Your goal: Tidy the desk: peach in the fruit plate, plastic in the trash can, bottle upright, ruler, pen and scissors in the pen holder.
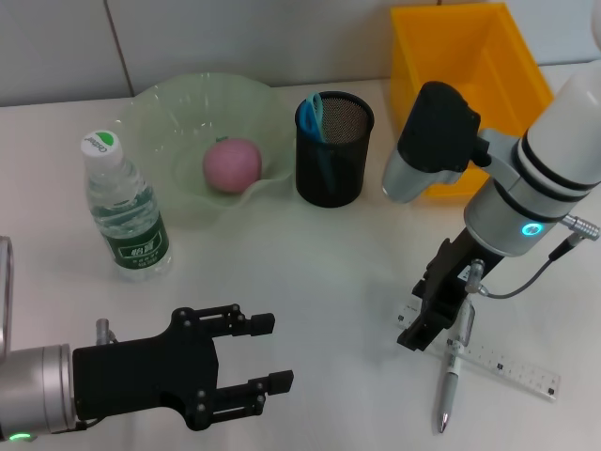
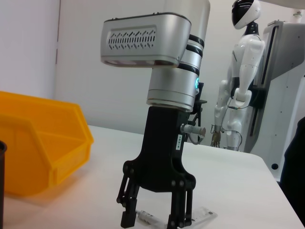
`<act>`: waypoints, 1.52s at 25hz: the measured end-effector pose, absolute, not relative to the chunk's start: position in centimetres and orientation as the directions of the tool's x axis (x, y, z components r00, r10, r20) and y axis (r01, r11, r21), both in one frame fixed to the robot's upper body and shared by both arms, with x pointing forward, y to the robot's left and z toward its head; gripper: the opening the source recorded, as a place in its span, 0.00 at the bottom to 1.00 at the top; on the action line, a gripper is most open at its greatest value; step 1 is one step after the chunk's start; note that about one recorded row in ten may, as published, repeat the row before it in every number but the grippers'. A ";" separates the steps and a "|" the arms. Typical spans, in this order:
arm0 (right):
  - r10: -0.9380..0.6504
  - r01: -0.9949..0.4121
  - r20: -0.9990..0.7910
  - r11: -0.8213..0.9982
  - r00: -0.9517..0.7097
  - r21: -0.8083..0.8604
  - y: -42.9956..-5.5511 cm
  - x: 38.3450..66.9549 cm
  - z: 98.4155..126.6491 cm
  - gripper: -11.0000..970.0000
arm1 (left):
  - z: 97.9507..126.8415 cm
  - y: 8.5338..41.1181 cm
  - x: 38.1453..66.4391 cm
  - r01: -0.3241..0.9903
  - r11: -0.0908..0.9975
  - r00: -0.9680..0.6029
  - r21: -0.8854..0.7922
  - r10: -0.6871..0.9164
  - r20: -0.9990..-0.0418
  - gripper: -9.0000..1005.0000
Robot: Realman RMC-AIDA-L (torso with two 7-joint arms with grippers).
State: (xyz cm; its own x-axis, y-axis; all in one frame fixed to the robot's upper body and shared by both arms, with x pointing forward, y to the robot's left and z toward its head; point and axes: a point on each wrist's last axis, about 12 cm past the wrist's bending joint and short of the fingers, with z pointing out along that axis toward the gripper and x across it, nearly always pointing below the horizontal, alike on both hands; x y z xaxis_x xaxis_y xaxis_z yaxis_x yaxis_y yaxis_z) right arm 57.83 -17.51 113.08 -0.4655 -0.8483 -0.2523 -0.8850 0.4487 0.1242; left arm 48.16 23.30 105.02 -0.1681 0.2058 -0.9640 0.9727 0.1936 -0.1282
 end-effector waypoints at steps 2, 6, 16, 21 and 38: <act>-0.848 -0.883 -0.249 0.454 -0.469 0.118 -17.3 57.8 113.0 0.65 | 105.0 23.3 48.1 0.973 0.194 -0.168 -0.128 0.206 -0.964 0.64; -0.849 -0.884 -0.244 0.455 -0.468 0.113 -17.1 57.7 113.0 0.65 | 105.0 23.4 48.2 0.973 0.194 -0.168 -0.127 0.208 -0.964 0.64; -0.863 -0.892 -0.228 0.440 -0.451 0.099 -16.4 57.4 112.9 0.65 | 105.0 23.4 48.2 0.973 0.192 -0.166 -0.126 0.211 -0.963 0.64; -0.861 -0.892 -0.231 0.443 -0.453 0.096 -16.4 57.5 112.8 0.65 | 105.1 23.3 48.2 0.975 0.183 -0.164 -0.126 0.210 -0.964 0.64; -0.872 -0.898 -0.215 0.432 -0.439 0.084 -15.8 57.2 112.4 0.49 | 105.3 23.3 48.2 0.977 0.175 -0.156 -0.121 0.208 -0.966 0.64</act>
